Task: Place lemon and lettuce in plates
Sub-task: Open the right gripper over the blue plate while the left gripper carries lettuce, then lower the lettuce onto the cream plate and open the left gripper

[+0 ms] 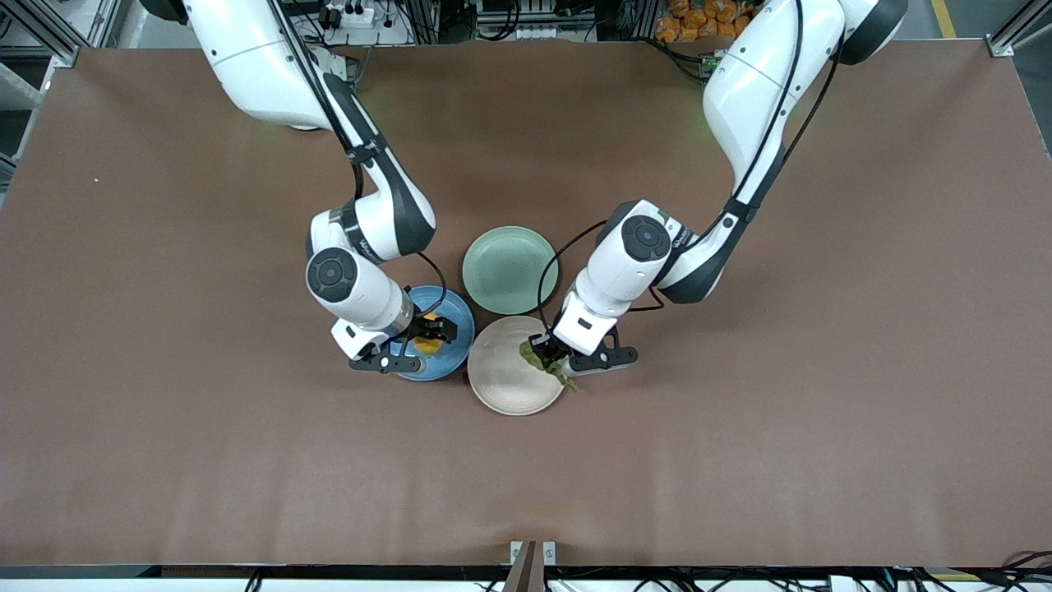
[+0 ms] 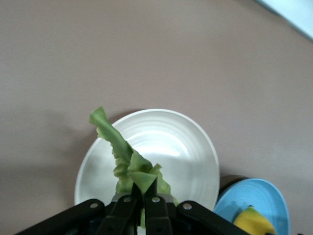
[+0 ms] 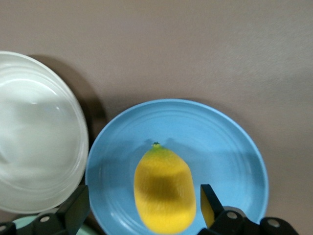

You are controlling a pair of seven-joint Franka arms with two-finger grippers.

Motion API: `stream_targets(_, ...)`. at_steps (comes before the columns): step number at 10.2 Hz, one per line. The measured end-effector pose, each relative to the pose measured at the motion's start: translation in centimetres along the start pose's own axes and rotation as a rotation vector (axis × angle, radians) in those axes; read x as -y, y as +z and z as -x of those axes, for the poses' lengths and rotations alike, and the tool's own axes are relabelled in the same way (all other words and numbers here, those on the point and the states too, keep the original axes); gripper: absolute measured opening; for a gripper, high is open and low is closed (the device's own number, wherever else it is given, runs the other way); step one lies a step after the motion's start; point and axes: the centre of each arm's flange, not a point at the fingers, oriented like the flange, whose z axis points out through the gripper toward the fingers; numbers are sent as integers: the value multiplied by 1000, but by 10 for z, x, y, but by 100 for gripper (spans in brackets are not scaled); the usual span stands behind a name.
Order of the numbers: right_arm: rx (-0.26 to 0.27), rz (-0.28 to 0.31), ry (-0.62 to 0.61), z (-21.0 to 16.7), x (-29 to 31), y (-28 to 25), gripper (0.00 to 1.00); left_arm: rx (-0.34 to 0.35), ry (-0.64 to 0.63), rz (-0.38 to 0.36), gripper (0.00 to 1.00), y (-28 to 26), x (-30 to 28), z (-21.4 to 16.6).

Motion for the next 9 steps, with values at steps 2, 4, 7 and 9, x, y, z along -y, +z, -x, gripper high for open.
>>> stream_targets(2, 11, -11, 40, -19, -24, -45, 100, -24, 33, 16, 6, 14, -9, 21)
stream_targets(4, 40, -15, 39, -33, -73, -77, 100, -34, 54, 0, 30, 22, -17, 39)
stream_targets(7, 96, -30, -26, -41, -179, -102, 100, -62, 53, -19, 72, 20, -11, 27)
stream_targets(9, 140, 5, -21, -33, -235, -126, 100, -74, 39, -69, 99, 10, -1, 3)
